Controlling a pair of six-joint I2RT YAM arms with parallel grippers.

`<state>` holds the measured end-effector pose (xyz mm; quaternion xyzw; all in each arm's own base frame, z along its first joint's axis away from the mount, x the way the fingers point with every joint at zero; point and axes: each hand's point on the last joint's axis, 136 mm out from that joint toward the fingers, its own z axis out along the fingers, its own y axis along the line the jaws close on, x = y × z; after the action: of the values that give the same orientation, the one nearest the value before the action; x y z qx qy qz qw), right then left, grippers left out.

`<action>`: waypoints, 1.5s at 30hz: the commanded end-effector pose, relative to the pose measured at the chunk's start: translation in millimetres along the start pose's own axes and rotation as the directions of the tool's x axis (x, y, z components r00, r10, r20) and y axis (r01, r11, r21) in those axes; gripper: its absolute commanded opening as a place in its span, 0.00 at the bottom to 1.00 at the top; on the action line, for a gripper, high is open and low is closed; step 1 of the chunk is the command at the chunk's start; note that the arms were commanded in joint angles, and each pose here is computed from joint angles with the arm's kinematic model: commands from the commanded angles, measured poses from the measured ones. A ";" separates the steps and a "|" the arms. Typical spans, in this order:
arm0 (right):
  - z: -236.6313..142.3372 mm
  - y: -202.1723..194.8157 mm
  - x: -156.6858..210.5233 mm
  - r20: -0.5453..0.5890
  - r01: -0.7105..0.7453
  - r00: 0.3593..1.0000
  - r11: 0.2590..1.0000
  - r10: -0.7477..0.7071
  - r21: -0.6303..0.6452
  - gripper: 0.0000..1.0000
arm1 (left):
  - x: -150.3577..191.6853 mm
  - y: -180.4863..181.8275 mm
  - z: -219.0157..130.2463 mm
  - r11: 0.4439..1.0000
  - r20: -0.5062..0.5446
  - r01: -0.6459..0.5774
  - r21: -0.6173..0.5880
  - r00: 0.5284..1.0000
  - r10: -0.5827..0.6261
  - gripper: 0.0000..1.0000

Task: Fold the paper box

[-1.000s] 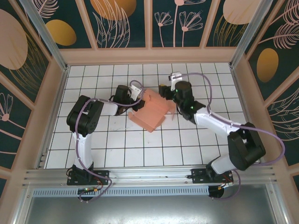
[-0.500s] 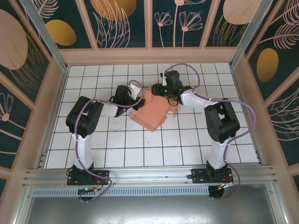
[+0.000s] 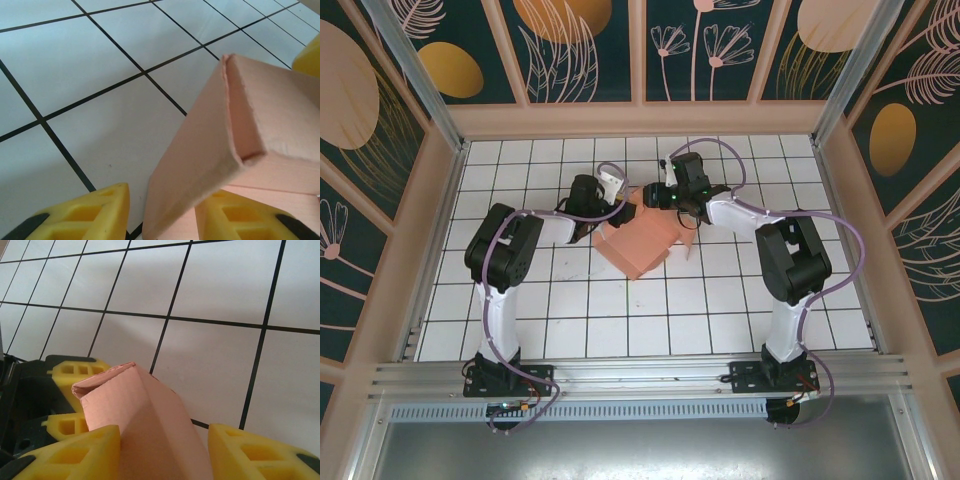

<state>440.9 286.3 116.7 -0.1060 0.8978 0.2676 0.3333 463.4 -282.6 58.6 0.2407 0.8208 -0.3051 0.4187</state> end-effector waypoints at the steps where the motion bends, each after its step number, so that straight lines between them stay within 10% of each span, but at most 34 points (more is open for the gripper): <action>1: -1.7 -2.5 9.4 -0.032 -0.024 0.999 1.000 0.024 -0.005 0.49 | 0.1 3.0 7.6 1.000 -0.016 0.023 -0.012 1.000 -0.023 0.44; 9: -4.0 0.1 9.1 -0.036 -0.034 0.999 0.999 0.033 -0.032 0.49 | -1.0 7.1 13.3 0.998 -0.037 0.051 -0.027 0.998 -0.052 0.45; 28: -49.9 11.0 -36.0 0.154 -0.084 0.984 0.994 0.095 -0.077 0.55 | 7.1 -13.9 -8.6 1.000 0.013 -0.013 -0.007 1.000 0.013 0.01; 45: -54.6 30.2 -4.2 0.000 -0.196 0.980 0.964 0.199 -0.179 0.58 | 7.8 -41.9 -56.1 0.978 0.111 -0.037 -0.203 0.992 0.061 0.00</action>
<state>422.2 268.7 156.7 -0.0356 0.8791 0.3425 0.3294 396.7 -281.7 65.0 0.2332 0.8251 -0.2389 0.4558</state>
